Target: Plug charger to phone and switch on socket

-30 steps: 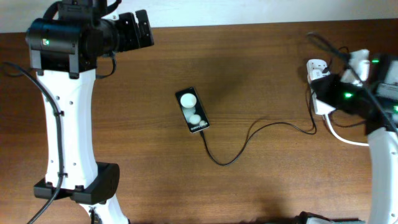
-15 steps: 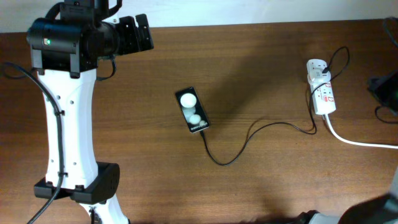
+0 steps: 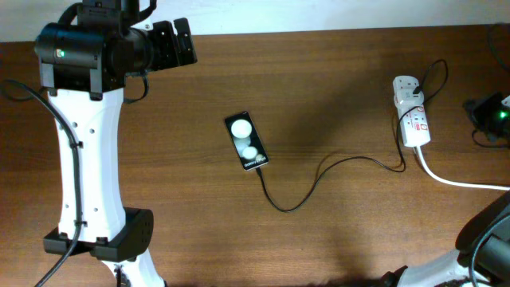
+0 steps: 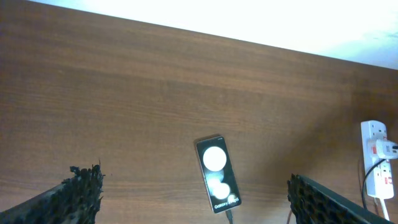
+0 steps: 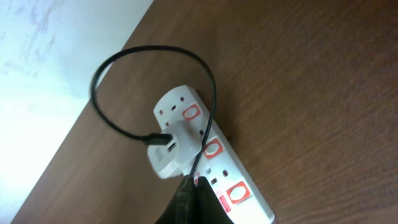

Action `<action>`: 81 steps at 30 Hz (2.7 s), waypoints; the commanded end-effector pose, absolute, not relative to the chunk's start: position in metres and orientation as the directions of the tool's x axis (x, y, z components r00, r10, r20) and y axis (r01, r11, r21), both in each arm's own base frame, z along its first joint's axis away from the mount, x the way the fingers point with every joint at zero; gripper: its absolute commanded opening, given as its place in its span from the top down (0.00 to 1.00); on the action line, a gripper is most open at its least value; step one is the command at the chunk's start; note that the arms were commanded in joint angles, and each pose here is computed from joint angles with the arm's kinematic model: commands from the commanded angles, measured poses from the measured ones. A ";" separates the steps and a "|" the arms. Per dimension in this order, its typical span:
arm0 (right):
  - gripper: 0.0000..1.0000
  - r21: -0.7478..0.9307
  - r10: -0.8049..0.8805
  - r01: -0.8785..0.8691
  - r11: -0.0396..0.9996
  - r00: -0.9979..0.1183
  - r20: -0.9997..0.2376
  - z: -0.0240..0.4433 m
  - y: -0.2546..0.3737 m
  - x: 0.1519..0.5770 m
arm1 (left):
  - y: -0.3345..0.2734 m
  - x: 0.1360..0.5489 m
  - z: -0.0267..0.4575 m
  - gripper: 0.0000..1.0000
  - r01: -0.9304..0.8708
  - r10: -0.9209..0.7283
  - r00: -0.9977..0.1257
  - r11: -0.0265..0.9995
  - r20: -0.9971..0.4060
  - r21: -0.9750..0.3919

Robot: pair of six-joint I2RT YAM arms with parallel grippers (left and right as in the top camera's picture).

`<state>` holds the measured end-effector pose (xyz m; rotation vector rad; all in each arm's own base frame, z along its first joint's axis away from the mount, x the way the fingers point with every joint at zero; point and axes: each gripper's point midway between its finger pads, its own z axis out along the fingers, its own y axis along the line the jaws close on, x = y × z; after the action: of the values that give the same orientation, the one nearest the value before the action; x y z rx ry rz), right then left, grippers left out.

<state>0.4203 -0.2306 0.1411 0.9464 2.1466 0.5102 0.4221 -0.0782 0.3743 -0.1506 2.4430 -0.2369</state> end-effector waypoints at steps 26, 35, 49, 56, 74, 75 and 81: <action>0.96 0.520 0.695 0.467 0.715 -0.550 -0.462 0.054 -0.203 0.475 | -0.075 0.424 0.374 0.01 -0.052 -0.163 -0.765 0.980 -0.623 -0.193; 0.96 0.525 0.726 0.504 0.686 -0.525 -0.444 0.038 -0.205 0.481 | -0.075 0.424 0.374 0.01 -0.052 -0.163 -0.766 0.980 -0.622 -0.193; 0.96 0.554 0.749 0.512 0.657 -0.529 -0.399 0.021 -0.189 0.489 | -0.075 0.424 0.374 0.01 -0.052 -0.163 -0.765 0.980 -0.623 -0.193; 0.96 0.561 0.757 0.523 0.641 -0.551 -0.351 0.016 -0.181 0.482 | -0.075 0.424 0.374 0.01 -0.052 -0.163 -0.766 0.980 -0.622 -0.193; 0.96 0.549 0.769 0.562 0.619 -0.577 -0.276 0.004 -0.172 0.466 | -0.075 0.424 0.374 0.01 -0.052 -0.163 -0.765 0.980 -0.623 -0.193; 0.96 0.548 0.767 0.560 0.621 -0.580 -0.275 0.004 -0.170 0.467 | -0.075 0.424 0.374 0.01 -0.052 -0.163 -0.766 0.980 -0.622 -0.193; 0.96 0.548 0.750 0.543 0.636 -0.601 -0.275 0.004 -0.157 0.471 | -0.075 0.424 0.374 0.01 -0.052 -0.163 -0.765 0.980 -0.623 -0.193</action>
<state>0.4764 -0.1887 0.0239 1.0172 2.2913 0.5074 0.4221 -0.0782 0.3743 -0.1511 2.4430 -0.2371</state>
